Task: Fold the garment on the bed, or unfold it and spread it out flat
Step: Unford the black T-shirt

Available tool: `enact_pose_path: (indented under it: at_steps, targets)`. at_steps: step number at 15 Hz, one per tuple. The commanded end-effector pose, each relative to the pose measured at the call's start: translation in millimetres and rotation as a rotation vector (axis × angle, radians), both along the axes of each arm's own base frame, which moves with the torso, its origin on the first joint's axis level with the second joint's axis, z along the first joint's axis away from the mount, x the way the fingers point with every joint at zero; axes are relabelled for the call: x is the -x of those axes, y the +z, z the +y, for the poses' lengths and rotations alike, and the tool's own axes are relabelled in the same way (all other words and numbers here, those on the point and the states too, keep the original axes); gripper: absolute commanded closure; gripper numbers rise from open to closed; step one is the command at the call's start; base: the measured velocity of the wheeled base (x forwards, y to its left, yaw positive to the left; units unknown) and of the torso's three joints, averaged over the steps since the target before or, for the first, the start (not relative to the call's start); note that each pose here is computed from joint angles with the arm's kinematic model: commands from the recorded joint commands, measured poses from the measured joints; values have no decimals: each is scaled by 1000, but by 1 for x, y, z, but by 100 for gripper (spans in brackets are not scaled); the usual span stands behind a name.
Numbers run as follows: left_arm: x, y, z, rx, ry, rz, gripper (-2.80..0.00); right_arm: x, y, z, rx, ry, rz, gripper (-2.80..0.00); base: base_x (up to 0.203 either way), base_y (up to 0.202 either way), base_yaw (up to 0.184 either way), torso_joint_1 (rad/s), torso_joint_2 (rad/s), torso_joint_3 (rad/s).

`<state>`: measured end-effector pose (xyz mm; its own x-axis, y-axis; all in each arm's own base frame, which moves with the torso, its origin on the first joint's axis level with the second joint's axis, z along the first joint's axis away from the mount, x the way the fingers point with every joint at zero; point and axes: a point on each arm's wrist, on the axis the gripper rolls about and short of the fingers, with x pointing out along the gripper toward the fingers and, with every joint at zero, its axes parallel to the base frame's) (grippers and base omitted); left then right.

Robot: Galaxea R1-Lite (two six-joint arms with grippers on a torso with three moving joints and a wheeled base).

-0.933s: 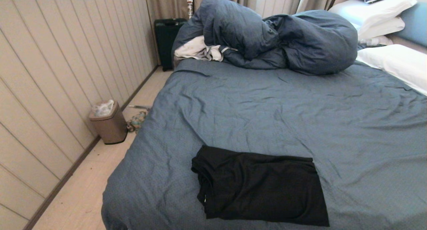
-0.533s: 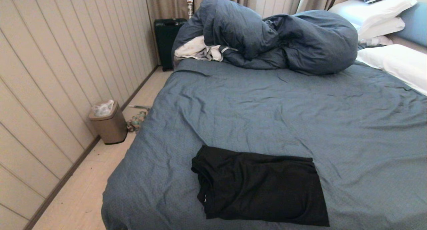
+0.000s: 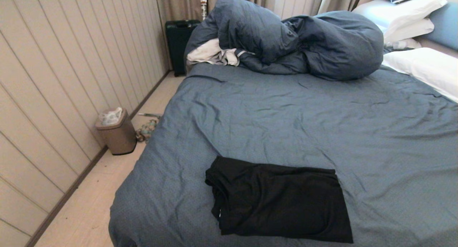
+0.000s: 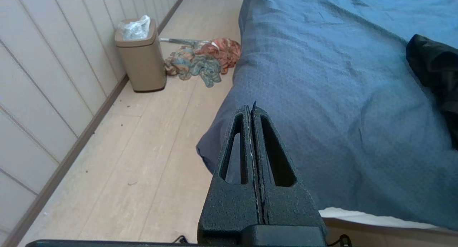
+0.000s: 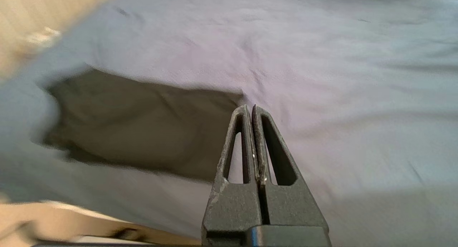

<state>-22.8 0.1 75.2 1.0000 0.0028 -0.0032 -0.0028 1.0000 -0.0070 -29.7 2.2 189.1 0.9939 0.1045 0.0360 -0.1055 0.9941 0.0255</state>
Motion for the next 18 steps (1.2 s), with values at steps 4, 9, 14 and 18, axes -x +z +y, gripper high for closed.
enact_pose_path:
  at_steps: [4, 9, 14, 18]
  targets:
    - [0, 0, 0, 1, 0, 1, 0, -112, 80, 6, -108, 121, 297, 0, 0, 0, 0, 0, 0, 0]
    - [0, 0, 0, 1, 0, 1, 0, -240, 76, 115, -37, 206, 641, 0, 0, 0, 0, 0, 0, 0]
    - [0, 0, 0, 1, 0, 1, 0, -261, 16, 278, 224, 255, 733, -33, 0, 0, 0, 0, 0, 0]
    - [0, 0, 0, 1, 0, 1, 0, -243, -23, 334, 403, 297, 760, -280, 0, 0, 0, 0, 0, 0]
